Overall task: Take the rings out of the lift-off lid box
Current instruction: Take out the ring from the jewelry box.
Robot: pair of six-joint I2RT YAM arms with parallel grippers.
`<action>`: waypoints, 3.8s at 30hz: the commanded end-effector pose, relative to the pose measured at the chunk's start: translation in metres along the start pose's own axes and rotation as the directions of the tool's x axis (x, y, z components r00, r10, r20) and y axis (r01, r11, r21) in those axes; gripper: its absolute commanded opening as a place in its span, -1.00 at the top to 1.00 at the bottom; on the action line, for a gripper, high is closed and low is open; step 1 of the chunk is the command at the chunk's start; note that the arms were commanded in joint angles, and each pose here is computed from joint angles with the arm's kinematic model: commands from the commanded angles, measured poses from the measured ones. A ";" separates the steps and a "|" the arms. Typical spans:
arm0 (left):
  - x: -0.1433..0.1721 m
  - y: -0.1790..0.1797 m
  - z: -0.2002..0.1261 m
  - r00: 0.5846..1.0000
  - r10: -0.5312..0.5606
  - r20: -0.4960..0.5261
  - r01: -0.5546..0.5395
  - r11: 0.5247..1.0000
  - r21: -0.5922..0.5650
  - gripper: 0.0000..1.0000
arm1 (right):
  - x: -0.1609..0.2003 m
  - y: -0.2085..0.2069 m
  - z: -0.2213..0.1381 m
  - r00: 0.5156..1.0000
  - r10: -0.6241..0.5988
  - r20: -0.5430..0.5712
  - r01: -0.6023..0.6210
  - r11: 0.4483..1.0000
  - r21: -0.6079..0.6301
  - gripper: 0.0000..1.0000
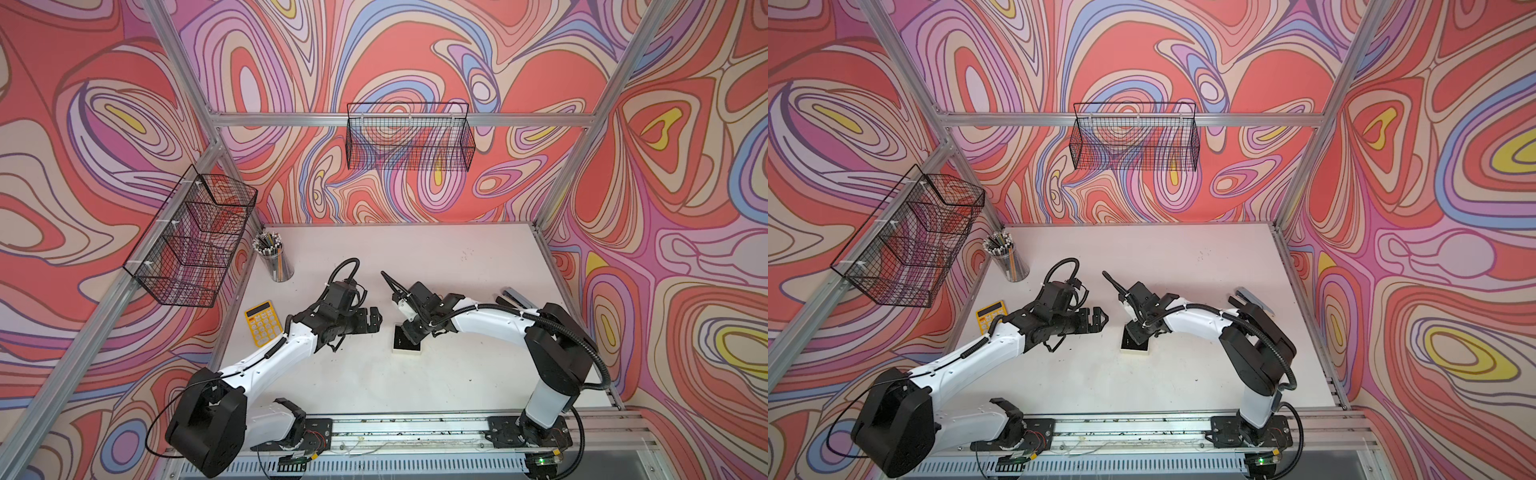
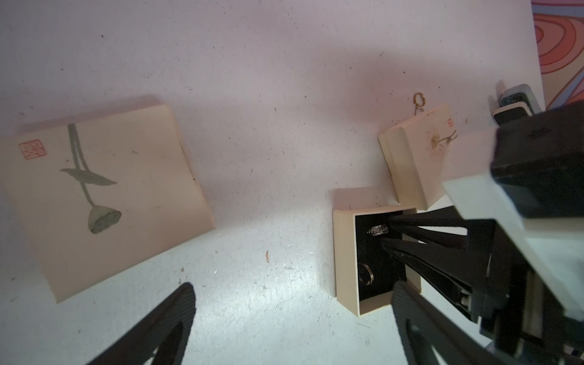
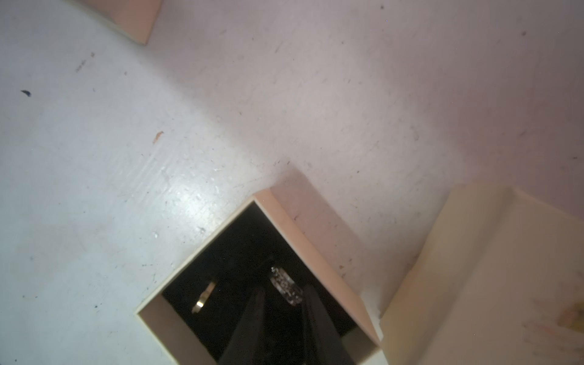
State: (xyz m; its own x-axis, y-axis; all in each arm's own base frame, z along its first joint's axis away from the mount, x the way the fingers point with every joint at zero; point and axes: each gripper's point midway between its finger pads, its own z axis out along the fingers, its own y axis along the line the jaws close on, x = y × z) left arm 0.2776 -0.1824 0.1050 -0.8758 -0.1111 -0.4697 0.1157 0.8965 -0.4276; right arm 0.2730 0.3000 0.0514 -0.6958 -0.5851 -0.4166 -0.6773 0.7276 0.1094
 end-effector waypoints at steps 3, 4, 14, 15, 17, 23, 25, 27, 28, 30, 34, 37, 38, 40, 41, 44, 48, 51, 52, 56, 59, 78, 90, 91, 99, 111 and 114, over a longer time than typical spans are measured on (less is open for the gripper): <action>-0.003 0.000 -0.001 1.000 -0.009 0.007 0.009 1.000 0.002 -1.00 | -0.010 0.004 -0.006 1.000 -0.008 0.030 0.009 1.000 -0.026 0.55; -0.003 0.000 -0.001 1.000 -0.010 0.007 0.010 1.000 0.003 -1.00 | -0.009 0.004 -0.005 1.000 -0.011 0.024 0.012 1.000 -0.025 0.55; -0.002 0.000 -0.001 1.000 -0.010 0.005 0.010 1.000 0.000 -1.00 | -0.007 0.004 -0.001 1.000 -0.021 0.014 0.021 0.999 -0.024 0.56; -0.002 0.000 -0.001 1.000 -0.009 0.003 0.009 1.000 0.000 -1.00 | -0.002 0.002 0.007 1.000 -0.019 -0.010 0.019 1.000 -0.019 0.55; -0.002 0.001 -0.001 1.000 -0.011 0.005 0.011 1.000 0.000 -1.00 | -0.001 0.001 0.010 1.000 -0.020 -0.014 0.020 1.000 -0.018 0.56; -0.001 0.001 0.000 1.000 -0.012 0.001 0.012 1.000 -0.001 -1.00 | 0.002 -0.001 0.015 0.999 -0.017 -0.030 0.016 1.000 -0.009 0.57; -0.001 0.001 0.000 1.000 -0.013 0.001 0.013 1.000 -0.003 -1.00 | 0.002 -0.002 0.014 1.000 -0.015 -0.025 0.015 1.000 -0.002 0.58; -0.001 0.001 0.000 1.000 -0.011 0.001 0.011 1.000 -0.002 -1.00 | 0.001 -0.002 0.012 1.000 -0.014 -0.019 0.014 1.000 -0.003 0.59; -0.001 0.001 0.000 1.000 -0.011 0.001 0.011 1.000 -0.002 -1.00 | -0.001 -0.001 0.011 1.000 -0.012 -0.013 0.012 1.000 -0.004 0.59; -0.001 0.002 0.000 1.000 -0.013 0.001 0.013 1.000 -0.004 -1.00 | -0.004 -0.002 0.009 1.000 -0.005 0.000 0.005 1.000 -0.002 0.60; -0.001 0.002 0.000 1.000 -0.012 0.000 0.012 1.000 -0.006 -1.00 | -0.009 -0.001 0.006 1.000 -0.005 0.024 0.005 1.000 -0.005 0.61; 0.000 0.002 0.001 1.000 -0.012 -0.003 0.012 1.000 -0.007 -1.00 | -0.010 0.001 0.004 0.999 -0.011 0.031 0.012 1.000 -0.010 0.61; 0.000 0.003 0.000 1.000 -0.012 -0.001 0.012 1.000 -0.008 -1.00 | -0.009 0.002 0.005 0.999 -0.016 0.031 0.016 1.000 -0.018 0.61; 0.000 0.003 0.000 1.000 -0.012 0.000 0.012 1.000 -0.009 -1.00 | -0.015 0.004 -0.004 0.998 -0.022 0.065 0.024 0.999 -0.023 0.60; 0.000 0.003 0.000 1.000 -0.012 0.001 0.012 1.000 -0.011 -1.00 | -0.015 0.005 -0.005 0.997 -0.025 0.068 0.027 0.999 -0.029 0.59; 0.001 0.004 0.001 1.000 -0.012 -0.001 0.012 1.000 -0.010 -1.00 | -0.016 0.007 -0.005 0.997 -0.037 0.071 0.040 0.998 -0.040 0.55; 0.005 0.003 -0.001 1.000 -0.002 -0.008 0.002 1.000 0.006 -1.00 | -0.015 0.008 -0.006 0.996 -0.052 0.071 0.055 0.997 -0.046 0.53; 0.010 0.009 -0.008 1.000 -0.008 -0.010 0.008 1.000 0.005 -1.00 | -0.013 0.009 -0.004 0.996 -0.064 0.057 0.068 0.996 -0.054 0.53; 0.011 0.010 -0.010 1.000 -0.015 -0.008 0.015 1.000 0.011 -1.00 | -0.013 0.011 -0.003 0.996 -0.069 0.055 0.072 0.996 -0.060 0.53; 0.020 0.015 -0.017 0.998 -0.061 0.005 0.061 0.997 0.052 -1.00 | -0.012 0.016 -0.005 0.994 -0.086 0.061 0.092 0.992 -0.090 0.54; 0.026 0.020 -0.018 0.997 -0.080 0.008 0.079 0.995 0.052 -1.00 | -0.010 0.015 -0.003 0.994 -0.094 0.051 0.098 0.992 -0.084 0.54; 0.029 0.026 -0.017 0.996 -0.089 -0.003 0.089 0.996 0.024 -1.00 | 0.001 0.012 0.012 0.993 -0.118 0.004 0.118 0.990 -0.077 0.58; 0.029 0.028 -0.013 0.996 -0.091 -0.021 0.091 0.996 0.013 -1.00 | 0.000 0.011 0.018 0.994 -0.111 -0.001 0.111 0.992 -0.059 0.63; 0.030 0.027 -0.013 0.996 -0.091 -0.022 0.091 0.996 0.013 -1.00 | 0.000 0.008 0.018 0.993 -0.115 -0.005 0.114 0.992 -0.044 0.63; 0.031 0.031 -0.013 0.996 -0.092 -0.019 0.092 0.996 -0.002 -1.00 | 0.005 0.008 0.022 0.990 -0.138 -0.031 0.138 0.990 -0.011 0.62; 0.032 0.034 -0.011 0.995 -0.092 -0.026 0.092 0.996 -0.017 -1.00 | -0.008 0.021 0.016 0.991 -0.130 0.032 0.132 0.989 -0.063 0.63; 0.032 0.034 -0.012 0.995 -0.092 -0.024 0.092 0.996 -0.018 -1.00 | -0.009 0.022 0.017 0.991 -0.133 0.028 0.134 0.989 -0.064 0.63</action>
State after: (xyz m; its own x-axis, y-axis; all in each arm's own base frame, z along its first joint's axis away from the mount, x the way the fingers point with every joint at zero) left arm 0.2464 -0.1551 0.0828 -0.8957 -0.1726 -0.4097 0.0448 0.8818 -0.4696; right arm 0.2680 0.3188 0.0377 -0.6121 -0.6606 -0.4347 -0.7624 0.6389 0.1026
